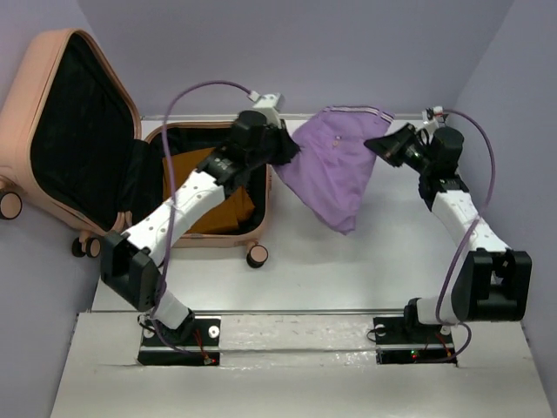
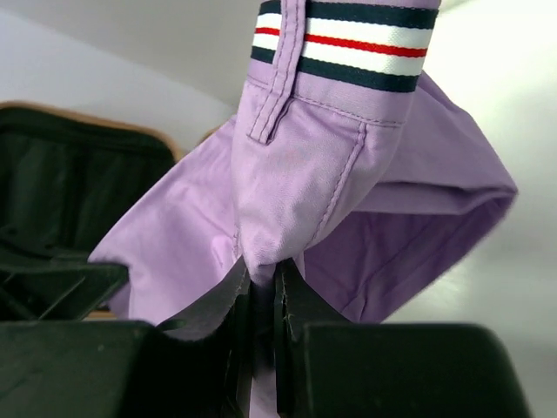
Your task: Pack the luggage
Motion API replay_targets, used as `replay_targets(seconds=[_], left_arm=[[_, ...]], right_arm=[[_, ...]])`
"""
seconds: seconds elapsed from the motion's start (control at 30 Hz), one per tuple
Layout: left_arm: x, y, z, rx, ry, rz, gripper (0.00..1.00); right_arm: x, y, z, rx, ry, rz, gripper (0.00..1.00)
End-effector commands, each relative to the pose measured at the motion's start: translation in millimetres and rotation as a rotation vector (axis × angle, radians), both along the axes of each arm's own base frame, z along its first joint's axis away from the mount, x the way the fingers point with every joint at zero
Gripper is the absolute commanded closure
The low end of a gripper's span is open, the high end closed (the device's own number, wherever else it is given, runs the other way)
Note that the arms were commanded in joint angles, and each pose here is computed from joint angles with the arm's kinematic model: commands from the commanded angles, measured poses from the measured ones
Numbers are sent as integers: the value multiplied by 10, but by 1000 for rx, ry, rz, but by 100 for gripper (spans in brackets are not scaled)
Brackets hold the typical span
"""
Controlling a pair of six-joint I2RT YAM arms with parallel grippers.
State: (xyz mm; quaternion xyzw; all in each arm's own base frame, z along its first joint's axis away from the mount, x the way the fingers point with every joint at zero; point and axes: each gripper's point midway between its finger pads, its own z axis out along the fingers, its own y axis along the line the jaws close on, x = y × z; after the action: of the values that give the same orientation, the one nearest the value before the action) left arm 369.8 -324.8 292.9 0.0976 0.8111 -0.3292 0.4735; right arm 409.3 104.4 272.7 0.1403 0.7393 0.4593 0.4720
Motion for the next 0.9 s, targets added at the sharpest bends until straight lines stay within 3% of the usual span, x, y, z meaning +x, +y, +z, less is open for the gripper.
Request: replay_targets(seconds=[0.0,0.1,0.17,0.2,0.23,0.27,0.3,0.33,0.37,0.4,0.43,0.47,0.5,0.6,0.73,0.83,0.87], left_arm=[[149,973,472,9,-90,188,94],[209,1744,393,70,-71,344,94],[250,2319,281,113,-58,459,94],[158,2657,213,139,-54,573,94],[143,2662,64,151,-26,572,94],[79,2869,61,161,-40,660,91],[27,3000,-186,177,7,706,84],[-16,3154,-285,170,33,766,49],[-84,3452,-546,181,92,853,19],[-101,3581,-525,168,92,906,1],[-164,3678,-682,162,129,948,1],[-180,3708,-668,123,126,958,1],[-208,3807,-631,106,123,987,1],[-270,3834,-352,84,69,1009,1],[-411,3773,146,19,-56,999,1],[-536,3754,75,26,-40,1000,1],[-639,3764,102,28,-55,1012,1]], right_arm=[[191,718,759,27,-141,133,93],[375,1382,625,29,-95,230,93],[470,1765,822,41,-135,280,93],[517,2169,728,49,-116,340,93],[511,2375,444,43,-58,373,93],[522,2585,560,57,-86,405,93],[490,2956,204,47,-26,451,93],[489,3139,245,57,-42,470,90],[527,3342,-139,41,17,491,82],[465,3441,26,55,-13,510,69],[483,3610,-398,37,59,550,32],[471,3740,-359,35,83,585,16],[487,3817,-765,4,155,627,0],[526,3728,-953,-127,187,601,0],[581,3427,-685,-254,131,505,0],[598,3158,-654,-349,92,430,0],[548,3072,-406,-368,31,418,0]])
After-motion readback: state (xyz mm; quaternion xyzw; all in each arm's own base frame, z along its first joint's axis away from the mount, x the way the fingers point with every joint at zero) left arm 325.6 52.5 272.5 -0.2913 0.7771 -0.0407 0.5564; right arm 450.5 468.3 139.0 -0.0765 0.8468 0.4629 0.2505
